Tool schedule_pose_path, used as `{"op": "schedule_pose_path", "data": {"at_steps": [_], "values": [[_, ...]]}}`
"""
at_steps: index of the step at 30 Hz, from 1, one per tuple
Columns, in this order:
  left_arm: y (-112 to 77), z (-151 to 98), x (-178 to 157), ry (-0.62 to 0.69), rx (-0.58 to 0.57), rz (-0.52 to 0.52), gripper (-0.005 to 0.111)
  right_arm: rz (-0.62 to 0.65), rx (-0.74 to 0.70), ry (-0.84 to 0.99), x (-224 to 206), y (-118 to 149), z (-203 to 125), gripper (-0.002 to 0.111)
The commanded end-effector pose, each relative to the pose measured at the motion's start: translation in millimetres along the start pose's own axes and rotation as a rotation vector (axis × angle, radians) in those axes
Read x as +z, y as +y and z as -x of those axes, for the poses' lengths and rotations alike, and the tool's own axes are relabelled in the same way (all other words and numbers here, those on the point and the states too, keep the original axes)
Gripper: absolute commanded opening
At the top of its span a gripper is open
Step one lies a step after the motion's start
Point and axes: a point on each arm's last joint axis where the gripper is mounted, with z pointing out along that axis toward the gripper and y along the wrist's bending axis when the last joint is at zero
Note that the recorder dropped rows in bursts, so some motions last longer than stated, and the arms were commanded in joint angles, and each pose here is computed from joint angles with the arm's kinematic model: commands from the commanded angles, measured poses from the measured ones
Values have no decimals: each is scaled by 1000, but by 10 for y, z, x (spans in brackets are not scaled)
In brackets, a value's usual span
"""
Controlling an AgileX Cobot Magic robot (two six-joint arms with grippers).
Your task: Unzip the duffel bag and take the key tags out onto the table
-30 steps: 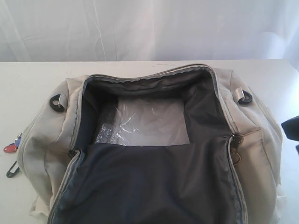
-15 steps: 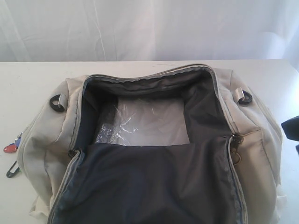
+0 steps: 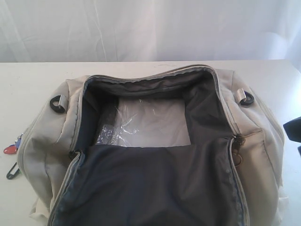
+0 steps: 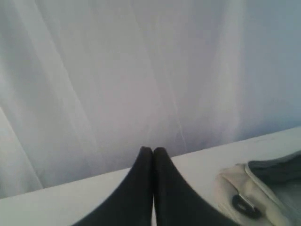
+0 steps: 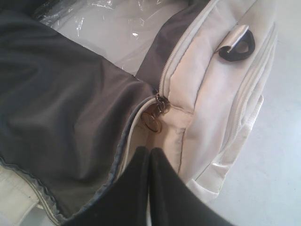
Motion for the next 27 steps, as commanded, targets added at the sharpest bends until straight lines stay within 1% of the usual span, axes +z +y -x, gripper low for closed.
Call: {"op": "schedule_pose_path", "data": {"at_steps": [1, 5, 7, 9, 12, 14, 15, 20, 22, 23, 24, 27], "values": [[-91, -630, 74, 12, -47, -20, 0, 0, 0, 1, -4, 2, -11, 0], [-166, -1137, 103, 48, -107, -19, 0, 0, 0, 1, -4, 2, -11, 0], [-197, -1352, 140, 92, -150, -19, 0, 0, 0, 1, -4, 2, -11, 0], [-227, -1548, 159, 137, -197, -17, 0, 0, 0, 1, -4, 2, -11, 0], [-270, -1783, 164, 205, -232, -20, 0, 0, 0, 1, -4, 2, -11, 0], [-271, -1782, 164, 204, -240, -21, 0, 0, 0, 1, -4, 2, -11, 0], [-294, -1818, 154, 248, -225, -46, 0, 0, 0, 1, -4, 2, -11, 0], [-349, -1876, 129, 309, -78, -153, 0, 0, 0, 1, -4, 2, -11, 0], [-367, -1920, 111, 358, -49, -178, 0, 0, 0, 1, -4, 2, -11, 0], [-381, -1965, 90, 411, -32, -198, 0, 0, 0, 1, -4, 2, -11, 0], [-388, -1987, 78, 438, -26, -208, 0, 0, 0, 1, -4, 2, -11, 0], [-383, -1991, 78, 443, -27, -198, 0, 0, 0, 1, -4, 2, -11, 0]]}}
